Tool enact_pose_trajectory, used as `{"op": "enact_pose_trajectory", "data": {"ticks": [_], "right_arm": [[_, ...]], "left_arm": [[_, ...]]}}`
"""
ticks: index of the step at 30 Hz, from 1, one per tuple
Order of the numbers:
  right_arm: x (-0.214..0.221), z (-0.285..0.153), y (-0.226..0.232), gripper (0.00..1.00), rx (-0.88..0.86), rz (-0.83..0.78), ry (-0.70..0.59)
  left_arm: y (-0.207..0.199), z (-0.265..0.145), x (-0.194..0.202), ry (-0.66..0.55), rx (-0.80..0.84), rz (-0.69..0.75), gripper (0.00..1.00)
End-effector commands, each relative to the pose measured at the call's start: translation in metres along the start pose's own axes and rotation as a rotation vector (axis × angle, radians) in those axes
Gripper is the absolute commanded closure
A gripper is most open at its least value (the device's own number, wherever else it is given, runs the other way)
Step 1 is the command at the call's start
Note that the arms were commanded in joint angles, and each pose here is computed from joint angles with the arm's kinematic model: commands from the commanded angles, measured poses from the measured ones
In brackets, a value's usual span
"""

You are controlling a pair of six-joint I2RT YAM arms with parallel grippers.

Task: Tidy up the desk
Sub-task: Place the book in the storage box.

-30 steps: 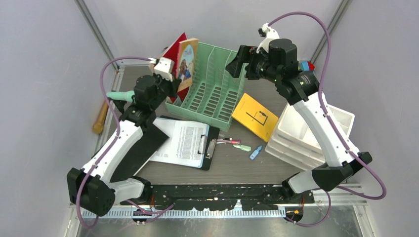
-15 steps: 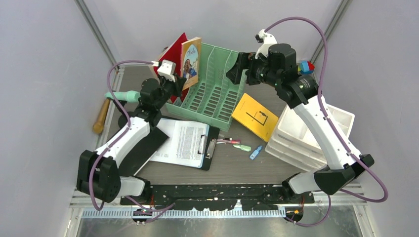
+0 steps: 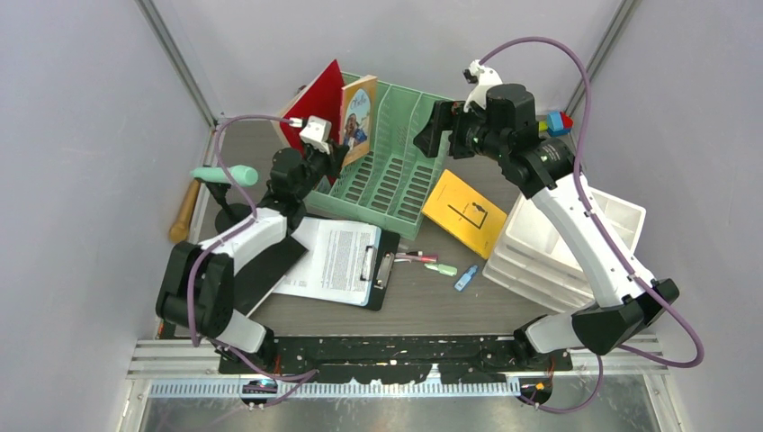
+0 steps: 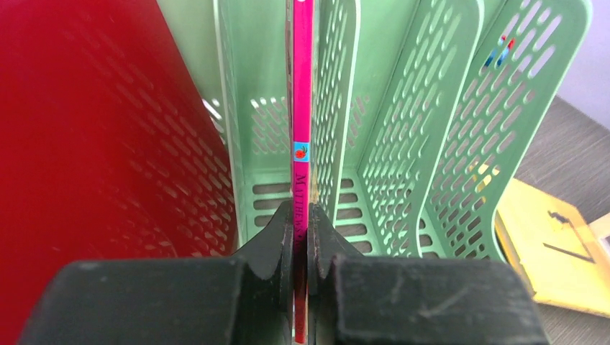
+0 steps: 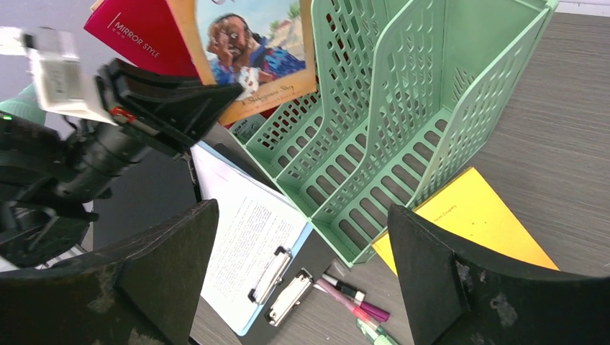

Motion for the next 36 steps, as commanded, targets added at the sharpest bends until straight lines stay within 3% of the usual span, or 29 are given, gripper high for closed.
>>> {"op": "enact_pose_trajectory", "data": {"ticks": [1,9,21,24,27,30,36], "right_arm": [[-0.023,-0.018,0.003,0.06,-0.018,-0.019,-0.099],[-0.019,-0.017,-0.001,0.05,-0.008,-0.013,-0.088],[-0.011,-0.008,-0.005,0.03,-0.01,0.002,-0.068],[-0.01,-0.008,-0.005,0.03,-0.012,0.004,-0.067],[-0.01,-0.008,-0.006,0.03,-0.01,0.006,-0.068],[-0.009,-0.009,-0.007,0.03,-0.009,0.008,-0.07],[-0.009,-0.01,-0.008,0.03,-0.008,0.014,-0.074]], "left_arm": [[-0.006,0.014,0.0,-0.127,0.065,0.027,1.0],[0.013,0.035,0.043,-0.191,0.033,0.019,1.0],[0.026,0.045,0.062,-0.184,-0.014,-0.001,0.99],[0.029,0.048,0.067,-0.188,-0.027,-0.004,0.93],[0.033,0.052,0.073,-0.18,-0.036,-0.01,0.8],[0.035,0.053,0.079,-0.17,-0.043,-0.014,0.6],[0.035,0.05,0.082,-0.16,-0.046,-0.007,0.54]]}}
Point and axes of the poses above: each gripper's point midway between its finger pads, its own z axis out along the fingers, its own y axis along the line the jaws close on, x = y × z, the point moved 3 cm from there along -z, back along the fingers, and after that the axes turned 10 degrees about -z, right-handed, at the moved point
